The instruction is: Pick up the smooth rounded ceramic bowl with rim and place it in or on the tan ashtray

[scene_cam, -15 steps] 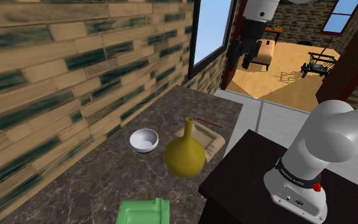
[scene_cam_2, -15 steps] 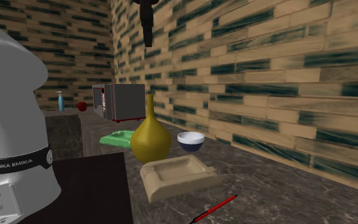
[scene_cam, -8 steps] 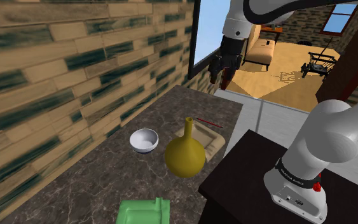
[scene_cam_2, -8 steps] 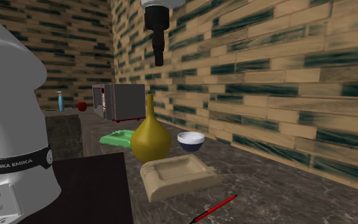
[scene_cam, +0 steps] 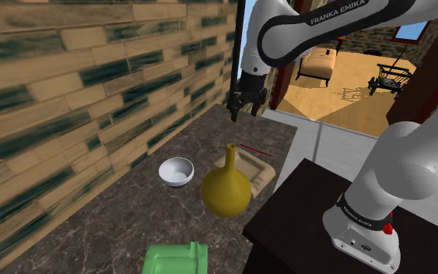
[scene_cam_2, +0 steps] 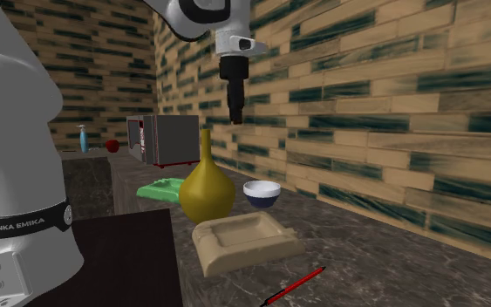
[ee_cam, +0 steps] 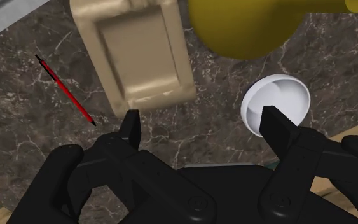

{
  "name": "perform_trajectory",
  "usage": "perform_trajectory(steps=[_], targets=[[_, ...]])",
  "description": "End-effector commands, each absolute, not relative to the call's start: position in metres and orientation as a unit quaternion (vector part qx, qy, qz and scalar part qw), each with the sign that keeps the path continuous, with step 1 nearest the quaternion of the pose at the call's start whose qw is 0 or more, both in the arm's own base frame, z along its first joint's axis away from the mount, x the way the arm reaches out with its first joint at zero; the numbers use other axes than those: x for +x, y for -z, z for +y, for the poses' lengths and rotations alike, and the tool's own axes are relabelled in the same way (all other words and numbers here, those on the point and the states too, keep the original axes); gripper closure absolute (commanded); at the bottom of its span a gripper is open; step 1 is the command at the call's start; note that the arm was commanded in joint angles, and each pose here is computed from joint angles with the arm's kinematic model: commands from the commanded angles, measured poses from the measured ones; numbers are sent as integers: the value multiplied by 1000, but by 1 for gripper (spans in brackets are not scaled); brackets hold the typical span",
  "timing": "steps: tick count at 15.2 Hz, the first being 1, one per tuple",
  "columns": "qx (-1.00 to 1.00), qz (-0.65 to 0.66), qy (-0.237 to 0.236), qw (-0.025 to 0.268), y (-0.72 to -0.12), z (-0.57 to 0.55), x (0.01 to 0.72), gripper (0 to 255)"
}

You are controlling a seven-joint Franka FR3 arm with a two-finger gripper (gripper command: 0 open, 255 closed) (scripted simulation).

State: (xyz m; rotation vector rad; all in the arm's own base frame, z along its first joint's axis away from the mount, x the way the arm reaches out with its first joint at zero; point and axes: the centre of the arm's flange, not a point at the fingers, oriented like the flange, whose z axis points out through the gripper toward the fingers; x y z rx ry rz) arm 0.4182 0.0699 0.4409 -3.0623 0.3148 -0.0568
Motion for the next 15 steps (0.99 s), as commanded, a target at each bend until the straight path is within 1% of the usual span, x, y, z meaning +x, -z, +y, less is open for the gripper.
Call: perform_trajectory(steps=[1,15], targets=[[-994,102,19,30,-423,83,435,0],[-995,102,17,14,-289,167,536,0]])
